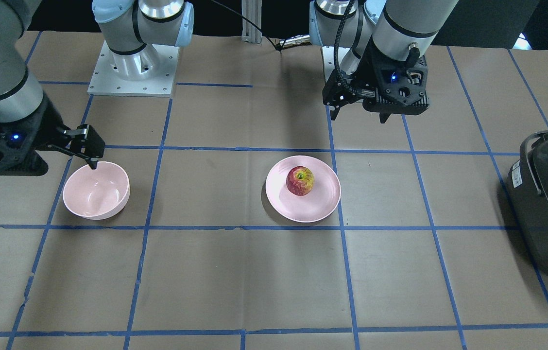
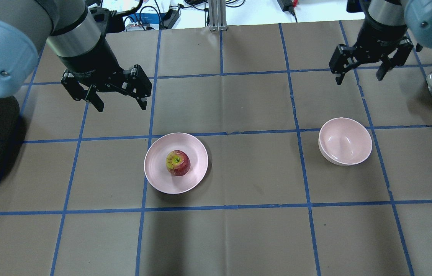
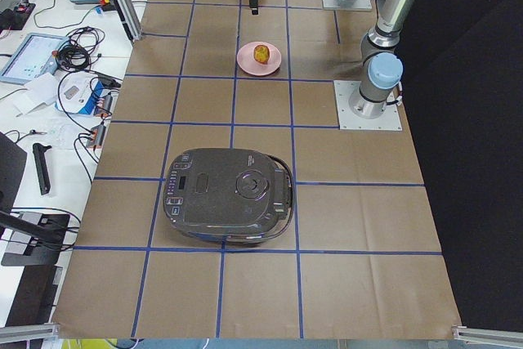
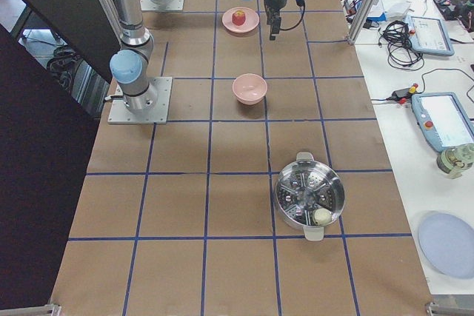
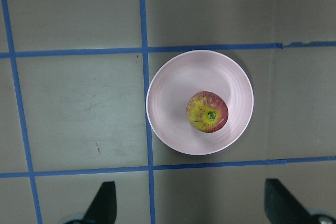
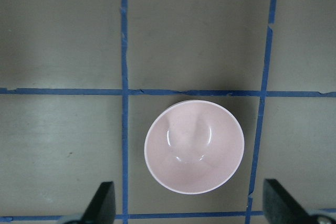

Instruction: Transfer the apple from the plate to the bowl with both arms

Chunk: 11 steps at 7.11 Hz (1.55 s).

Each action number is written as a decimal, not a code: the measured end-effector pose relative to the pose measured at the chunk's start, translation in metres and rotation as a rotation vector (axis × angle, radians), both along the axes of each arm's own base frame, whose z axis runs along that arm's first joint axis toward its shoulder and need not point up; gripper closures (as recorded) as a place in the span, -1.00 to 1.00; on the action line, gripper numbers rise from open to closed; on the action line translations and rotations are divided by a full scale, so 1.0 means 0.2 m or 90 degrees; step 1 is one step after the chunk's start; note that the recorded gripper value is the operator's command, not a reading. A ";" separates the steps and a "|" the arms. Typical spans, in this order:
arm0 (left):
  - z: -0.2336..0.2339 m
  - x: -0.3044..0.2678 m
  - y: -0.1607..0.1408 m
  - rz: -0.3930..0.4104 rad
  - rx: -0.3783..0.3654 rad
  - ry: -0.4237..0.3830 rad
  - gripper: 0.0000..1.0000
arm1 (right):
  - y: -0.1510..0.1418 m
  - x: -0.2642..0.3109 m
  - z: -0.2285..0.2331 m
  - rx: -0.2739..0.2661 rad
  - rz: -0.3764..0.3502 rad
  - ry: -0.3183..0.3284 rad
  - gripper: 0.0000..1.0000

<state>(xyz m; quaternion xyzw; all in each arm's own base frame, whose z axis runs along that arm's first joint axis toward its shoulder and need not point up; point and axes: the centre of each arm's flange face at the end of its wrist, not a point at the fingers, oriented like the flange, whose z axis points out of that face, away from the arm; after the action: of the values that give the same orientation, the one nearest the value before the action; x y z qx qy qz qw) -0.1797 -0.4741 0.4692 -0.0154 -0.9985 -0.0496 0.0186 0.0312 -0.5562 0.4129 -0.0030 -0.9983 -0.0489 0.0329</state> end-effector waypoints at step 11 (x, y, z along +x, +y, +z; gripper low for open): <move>-1.28 -0.34 0.07 0.064 0.007 -0.018 -0.93 | 0.15 -0.47 -0.93 0.085 -0.066 -0.033 0.91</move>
<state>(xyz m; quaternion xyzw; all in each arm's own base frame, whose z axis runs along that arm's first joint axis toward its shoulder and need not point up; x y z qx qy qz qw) -0.2477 -0.4598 0.2140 0.0356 -0.9979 -0.0544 0.0067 -0.0619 -0.5253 0.2268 -0.0515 -0.9918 -0.1168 0.0048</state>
